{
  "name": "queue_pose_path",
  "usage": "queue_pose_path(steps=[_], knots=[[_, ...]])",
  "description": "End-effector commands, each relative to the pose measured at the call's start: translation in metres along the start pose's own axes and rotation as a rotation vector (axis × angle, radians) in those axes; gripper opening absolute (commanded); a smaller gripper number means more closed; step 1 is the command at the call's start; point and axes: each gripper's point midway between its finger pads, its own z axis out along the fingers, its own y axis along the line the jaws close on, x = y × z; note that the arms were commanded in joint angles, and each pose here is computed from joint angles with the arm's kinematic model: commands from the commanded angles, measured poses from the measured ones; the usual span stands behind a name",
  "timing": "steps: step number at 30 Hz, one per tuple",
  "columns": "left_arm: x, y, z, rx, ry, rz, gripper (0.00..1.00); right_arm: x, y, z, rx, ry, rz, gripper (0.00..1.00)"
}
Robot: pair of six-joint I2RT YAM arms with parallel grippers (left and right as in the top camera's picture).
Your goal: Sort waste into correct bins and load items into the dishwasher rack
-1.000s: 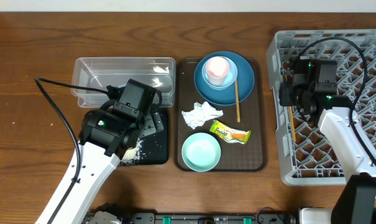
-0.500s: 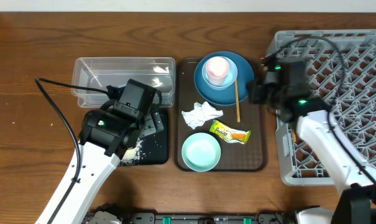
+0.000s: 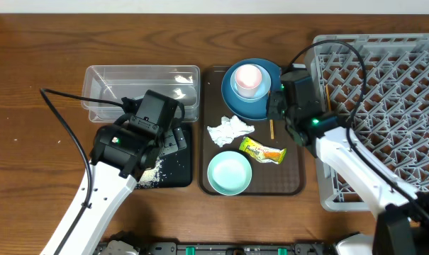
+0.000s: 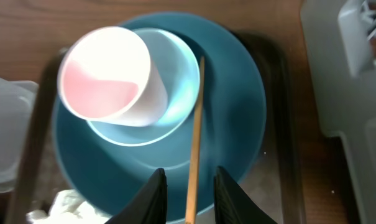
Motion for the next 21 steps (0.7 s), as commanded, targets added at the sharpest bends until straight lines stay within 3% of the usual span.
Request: queue_pose_path(steps=[1, 21], knots=[[-0.006, 0.002, -0.003, -0.007, -0.019, -0.003, 0.95, 0.005, -0.006, 0.013, 0.062, 0.006, 0.000, 0.25], [-0.006, 0.002, -0.003, -0.007, -0.019, -0.003, 0.95, 0.037, -0.006, 0.059, 0.065, 0.086, -0.019, 0.26]])
